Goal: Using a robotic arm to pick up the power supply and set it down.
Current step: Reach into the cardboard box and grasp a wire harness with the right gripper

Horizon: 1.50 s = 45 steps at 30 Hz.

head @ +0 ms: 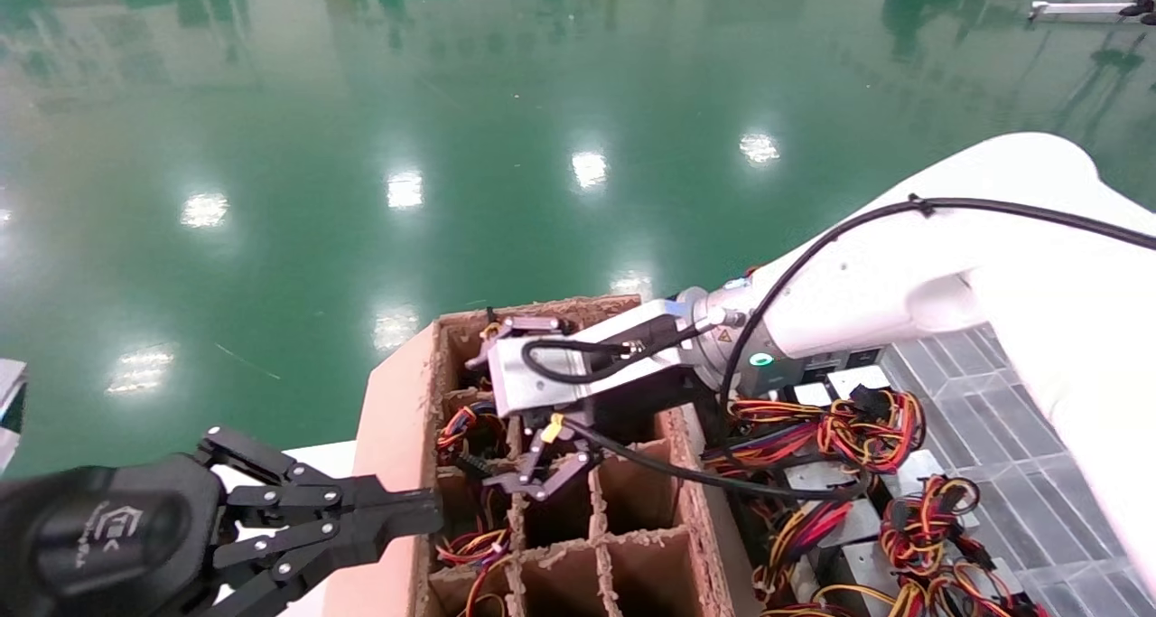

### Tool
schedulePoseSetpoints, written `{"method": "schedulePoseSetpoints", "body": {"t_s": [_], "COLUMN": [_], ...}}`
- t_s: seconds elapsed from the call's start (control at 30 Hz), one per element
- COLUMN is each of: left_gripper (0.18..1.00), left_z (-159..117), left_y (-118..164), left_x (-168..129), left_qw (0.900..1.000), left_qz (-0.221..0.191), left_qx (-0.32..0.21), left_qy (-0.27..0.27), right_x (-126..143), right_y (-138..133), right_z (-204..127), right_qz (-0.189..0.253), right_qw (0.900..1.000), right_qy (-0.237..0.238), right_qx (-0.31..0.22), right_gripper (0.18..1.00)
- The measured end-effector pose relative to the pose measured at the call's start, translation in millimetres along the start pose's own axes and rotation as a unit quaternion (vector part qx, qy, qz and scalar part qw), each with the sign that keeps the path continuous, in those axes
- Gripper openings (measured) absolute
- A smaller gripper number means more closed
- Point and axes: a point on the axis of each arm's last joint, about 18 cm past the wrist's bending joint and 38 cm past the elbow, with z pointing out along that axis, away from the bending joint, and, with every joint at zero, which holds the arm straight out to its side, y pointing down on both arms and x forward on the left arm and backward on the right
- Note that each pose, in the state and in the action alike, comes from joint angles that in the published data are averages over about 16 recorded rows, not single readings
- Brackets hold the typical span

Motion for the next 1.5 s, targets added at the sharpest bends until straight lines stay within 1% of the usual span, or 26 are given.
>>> {"method": "schedulePoseSetpoints", "body": {"t_s": [0.17,0.3,0.5,0.7,0.9,1.03,1.23,1.43,1.5], "left_gripper": [0.217,0.242,0.311,0.419,0.555,0.663,0.795,0.896,0.915], "left_z": [0.0,0.0,0.0,0.0,0.0,0.0,0.0,0.0,0.0], "left_y": [0.0,0.0,0.0,0.0,0.0,0.0,0.0,0.0,0.0], "left_x": [0.0,0.0,0.0,0.0,0.0,0.0,0.0,0.0,0.0], "left_qw": [1.0000,1.0000,1.0000,1.0000,1.0000,1.0000,1.0000,1.0000,1.0000], "left_qz": [0.000,0.000,0.000,0.000,0.000,0.000,0.000,0.000,0.000], "left_qx": [0.000,0.000,0.000,0.000,0.000,0.000,0.000,0.000,0.000], "left_qy": [0.000,0.000,0.000,0.000,0.000,0.000,0.000,0.000,0.000], "right_x": [7.1,14.3,23.6,27.6,27.4,27.4,29.0,27.8,26.5], "right_y": [-0.4,-0.5,-4.5,-10.1,-12.3,-11.5,-9.6,-10.3,-10.8], "right_z": [9.8,17.4,32.2,46.7,53.2,52.7,48.4,46.5,46.5], "right_qz": [-0.028,-0.053,-0.091,-0.116,-0.109,-0.099,-0.091,-0.086,-0.084], "right_qw": [0.999,0.997,0.991,0.985,0.984,0.984,0.984,0.984,0.985], "right_qy": [0.000,0.013,0.041,0.064,0.069,0.065,0.058,0.048,0.044], "right_qx": [-0.034,-0.060,-0.090,-0.109,-0.121,-0.130,-0.143,-0.147,-0.147], "right_gripper": [1.000,1.000,1.000,0.988,0.949,0.901,0.818,0.761,0.755]}}
